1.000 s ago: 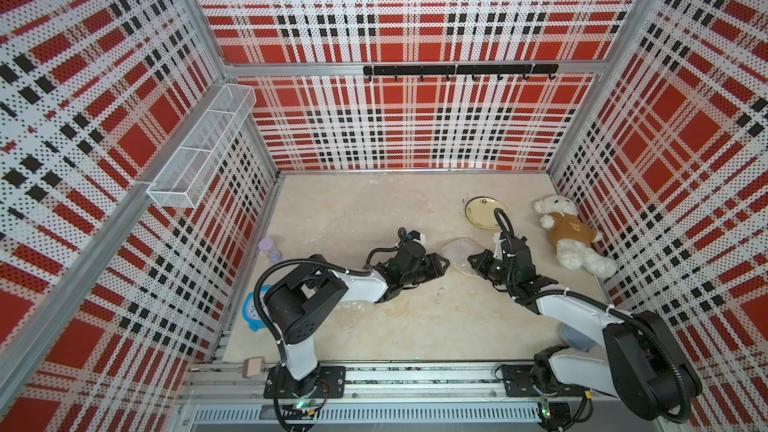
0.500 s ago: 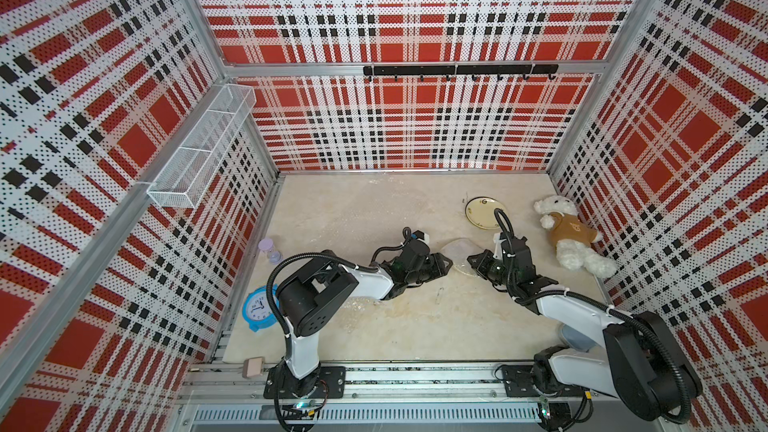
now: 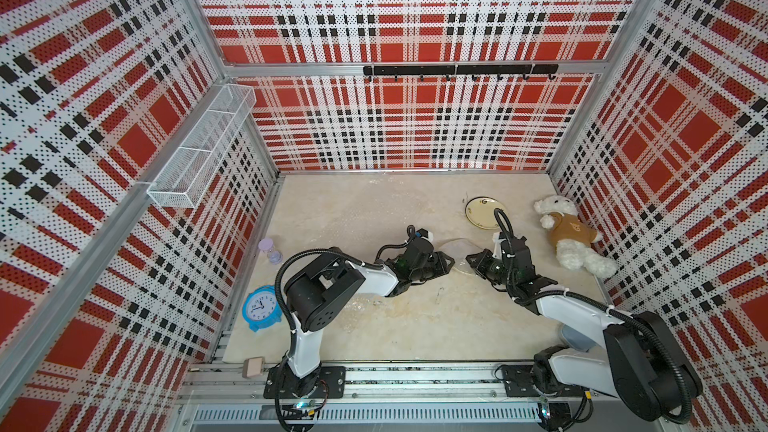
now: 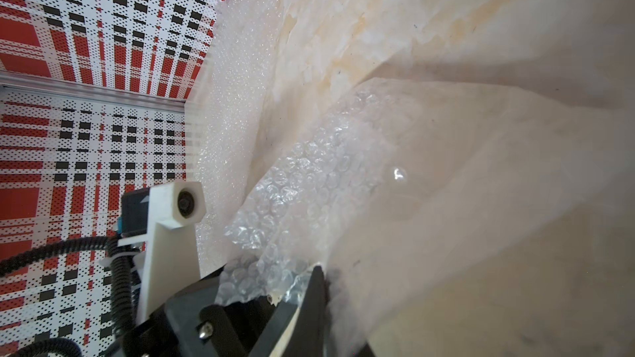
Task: Unpack dinner plates from bubble wrap
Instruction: Unwrap the bubble wrap at the center of the board.
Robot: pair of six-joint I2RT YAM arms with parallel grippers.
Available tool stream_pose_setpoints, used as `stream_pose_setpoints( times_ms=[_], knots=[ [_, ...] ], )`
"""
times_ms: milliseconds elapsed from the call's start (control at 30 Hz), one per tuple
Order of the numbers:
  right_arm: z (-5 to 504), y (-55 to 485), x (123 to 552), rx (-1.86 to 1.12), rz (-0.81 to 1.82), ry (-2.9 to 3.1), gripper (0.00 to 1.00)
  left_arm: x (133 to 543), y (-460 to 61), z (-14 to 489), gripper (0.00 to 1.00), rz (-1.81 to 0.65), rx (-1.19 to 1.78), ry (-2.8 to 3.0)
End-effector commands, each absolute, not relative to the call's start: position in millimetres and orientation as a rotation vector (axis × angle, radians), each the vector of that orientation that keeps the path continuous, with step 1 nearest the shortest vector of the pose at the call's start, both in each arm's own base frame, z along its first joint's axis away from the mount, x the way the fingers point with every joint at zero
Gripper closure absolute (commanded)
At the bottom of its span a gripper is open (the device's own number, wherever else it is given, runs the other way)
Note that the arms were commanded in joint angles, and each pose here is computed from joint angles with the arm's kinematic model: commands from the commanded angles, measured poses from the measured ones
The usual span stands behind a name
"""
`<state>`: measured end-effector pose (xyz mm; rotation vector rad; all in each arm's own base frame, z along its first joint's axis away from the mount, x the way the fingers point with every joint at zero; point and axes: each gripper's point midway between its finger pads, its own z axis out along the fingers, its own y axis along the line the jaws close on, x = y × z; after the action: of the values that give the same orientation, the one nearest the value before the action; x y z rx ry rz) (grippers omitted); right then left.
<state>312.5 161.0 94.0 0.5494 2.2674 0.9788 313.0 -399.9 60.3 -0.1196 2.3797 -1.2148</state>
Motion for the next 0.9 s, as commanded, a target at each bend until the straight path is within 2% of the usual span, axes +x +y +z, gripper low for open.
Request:
stream_pose_setpoints(
  times_ms=[0,67,167,867],
  knots=[
    [117,168,321,0.516,1.042,2.175,0.93,311,-407,57,0.80,-1.216,-0.098,2.378],
    [118,168,322,0.521,1.050,2.171,0.93,310,-407,55,0.91,-1.208,-0.091,2.383],
    [119,170,323,0.526,1.074,2.161,0.94,310,-405,52,0.99,-1.188,-0.084,2.394],
    [149,149,331,0.732,1.253,1.967,0.96,298,-383,29,1.00,-1.017,-0.009,2.463]
  ],
)
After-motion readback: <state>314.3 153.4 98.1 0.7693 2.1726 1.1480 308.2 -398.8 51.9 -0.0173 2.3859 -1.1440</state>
